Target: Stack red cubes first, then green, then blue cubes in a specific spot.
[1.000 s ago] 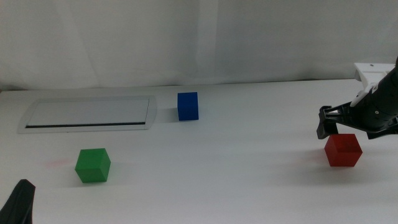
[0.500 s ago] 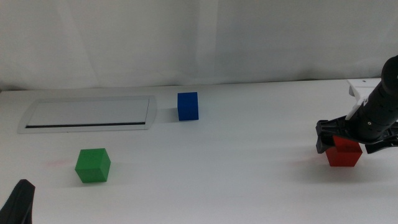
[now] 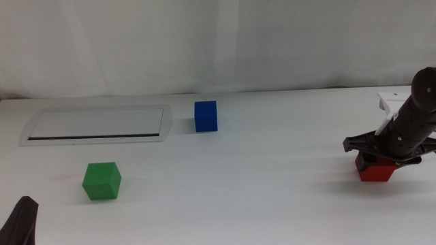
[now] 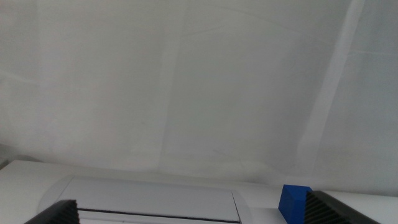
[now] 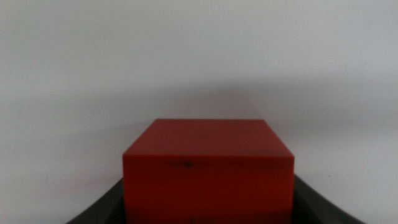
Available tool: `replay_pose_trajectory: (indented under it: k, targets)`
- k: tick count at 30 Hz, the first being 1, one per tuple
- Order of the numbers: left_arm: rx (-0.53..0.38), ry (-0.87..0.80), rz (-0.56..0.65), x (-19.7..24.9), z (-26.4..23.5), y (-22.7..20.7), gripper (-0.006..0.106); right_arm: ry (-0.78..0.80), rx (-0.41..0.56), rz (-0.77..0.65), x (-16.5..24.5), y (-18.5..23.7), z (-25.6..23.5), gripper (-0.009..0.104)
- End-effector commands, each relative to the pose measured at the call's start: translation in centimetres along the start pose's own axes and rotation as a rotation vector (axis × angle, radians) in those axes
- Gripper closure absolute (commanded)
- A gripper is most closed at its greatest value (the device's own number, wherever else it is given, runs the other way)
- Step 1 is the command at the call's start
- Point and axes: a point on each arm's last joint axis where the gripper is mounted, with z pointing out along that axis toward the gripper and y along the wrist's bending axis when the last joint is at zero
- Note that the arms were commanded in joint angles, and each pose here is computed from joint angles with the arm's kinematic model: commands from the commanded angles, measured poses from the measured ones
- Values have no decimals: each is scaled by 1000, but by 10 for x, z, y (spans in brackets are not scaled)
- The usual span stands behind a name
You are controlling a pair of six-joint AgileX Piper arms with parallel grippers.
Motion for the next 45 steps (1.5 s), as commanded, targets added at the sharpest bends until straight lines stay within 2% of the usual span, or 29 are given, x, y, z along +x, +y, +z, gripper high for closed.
replay_pose_trajectory:
  k: [1, 3, 7, 16, 21, 25, 32, 38, 45]
  targets:
    - [-1, 25, -14, 12, 1, 2, 10, -24, 5, -13, -3, 1, -1, 72]
    - [-1, 25, -14, 12, 1, 2, 10, -25, 5, -13, -3, 1, -1, 98]
    - [-2, 27, -14, 12, 1, 2, 10, -47, -20, -11, -4, 10, -13, 97]
    - [-1, 25, -14, 12, 1, 2, 10, -173, -132, -18, 29, 105, -78, 97]
    - [-1, 25, -14, 12, 1, 2, 10, -158, -163, -77, 60, 158, -84, 97]
    - [-1, 25, -14, 12, 1, 2, 10, -175, -139, -83, 79, 185, -81, 97]
    - [-1, 25, -14, 12, 1, 2, 10, -143, -105, -100, 97, 208, -64, 97]
    - [-1, 25, -14, 12, 1, 2, 10, -71, -49, -81, 99, 213, -31, 97]
    - [-1, 25, -14, 12, 1, 2, 10, -59, -28, -71, 98, 216, -12, 97]
